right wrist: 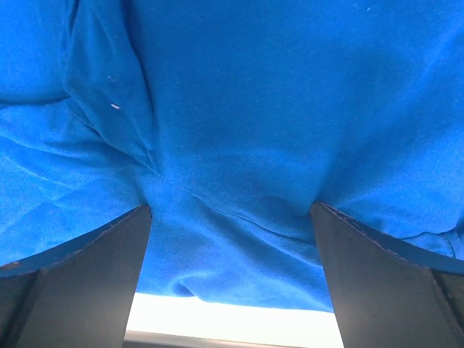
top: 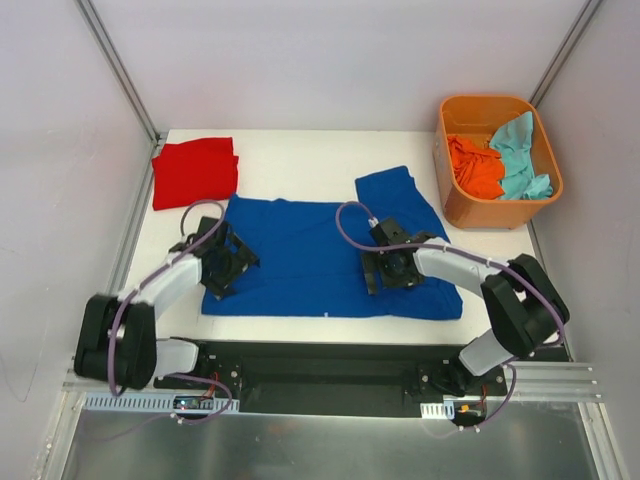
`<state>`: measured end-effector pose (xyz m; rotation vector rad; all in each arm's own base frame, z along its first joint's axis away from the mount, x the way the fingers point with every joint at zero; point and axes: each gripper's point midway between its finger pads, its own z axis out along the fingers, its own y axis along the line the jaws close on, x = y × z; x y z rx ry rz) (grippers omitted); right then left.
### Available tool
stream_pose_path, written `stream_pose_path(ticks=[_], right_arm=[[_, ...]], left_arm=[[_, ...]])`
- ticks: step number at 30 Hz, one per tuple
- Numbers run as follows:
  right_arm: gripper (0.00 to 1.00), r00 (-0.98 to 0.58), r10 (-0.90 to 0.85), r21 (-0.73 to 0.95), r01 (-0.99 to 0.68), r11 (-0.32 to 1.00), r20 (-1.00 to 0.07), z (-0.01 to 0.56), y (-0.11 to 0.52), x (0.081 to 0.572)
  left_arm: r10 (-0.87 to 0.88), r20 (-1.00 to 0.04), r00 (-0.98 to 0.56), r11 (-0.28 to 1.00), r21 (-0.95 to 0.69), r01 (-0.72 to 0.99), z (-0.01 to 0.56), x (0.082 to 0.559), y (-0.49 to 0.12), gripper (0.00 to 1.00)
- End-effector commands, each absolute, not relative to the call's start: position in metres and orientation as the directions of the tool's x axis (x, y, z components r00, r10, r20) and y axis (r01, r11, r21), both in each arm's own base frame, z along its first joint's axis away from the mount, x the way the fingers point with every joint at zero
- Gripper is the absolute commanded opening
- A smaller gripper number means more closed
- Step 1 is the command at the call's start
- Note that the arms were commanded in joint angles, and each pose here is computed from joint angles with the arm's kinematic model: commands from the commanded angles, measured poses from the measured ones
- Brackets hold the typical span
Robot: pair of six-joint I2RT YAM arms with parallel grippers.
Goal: Fold and stack the t-shirts
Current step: Fold the tshirt
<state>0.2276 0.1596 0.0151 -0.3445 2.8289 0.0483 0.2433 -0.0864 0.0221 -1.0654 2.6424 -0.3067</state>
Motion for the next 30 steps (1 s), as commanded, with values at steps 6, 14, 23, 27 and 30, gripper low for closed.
stream_pose_path(ticks=[6, 14, 23, 27, 30], right_arm=[[0.96, -0.922, -0.293, -0.044, -0.291, 0.956, -0.255, 0.025, 0.164, 0.173], [0.97, -0.833, -0.305, -0.141, -0.271, 0.952, -0.462, 0.104, 0.165, 0.227], [0.97, -0.785, -0.154, -0.054, -0.151, 0.987, -0.6, 0.169, 0.156, 0.329], [0.97, -0.82, -0.116, -0.008, -0.134, 0.991, -0.561, 0.156, 0.151, 0.383], [0.97, -0.833, -0.078, 0.036, -0.117, 0.992, -0.548, 0.153, 0.151, 0.421]], left_arm=[[-0.808, -0.08, -0.584, 0.586, -0.216, -0.781, 0.004, 0.136, -0.068, 0.99], [-0.757, -0.37, -0.538, 0.636, -0.232, -0.736, 0.087, 0.202, -0.034, 0.99], [-0.724, -0.419, -0.548, 0.642, -0.117, -0.758, 0.118, 0.31, 0.006, 0.99], [-0.692, -0.402, -0.6, 0.679, -0.078, -0.73, 0.111, 0.364, 0.01, 0.92], [-0.679, -0.398, -0.617, 0.688, -0.053, -0.724, 0.102, 0.397, 0.014, 0.82]])
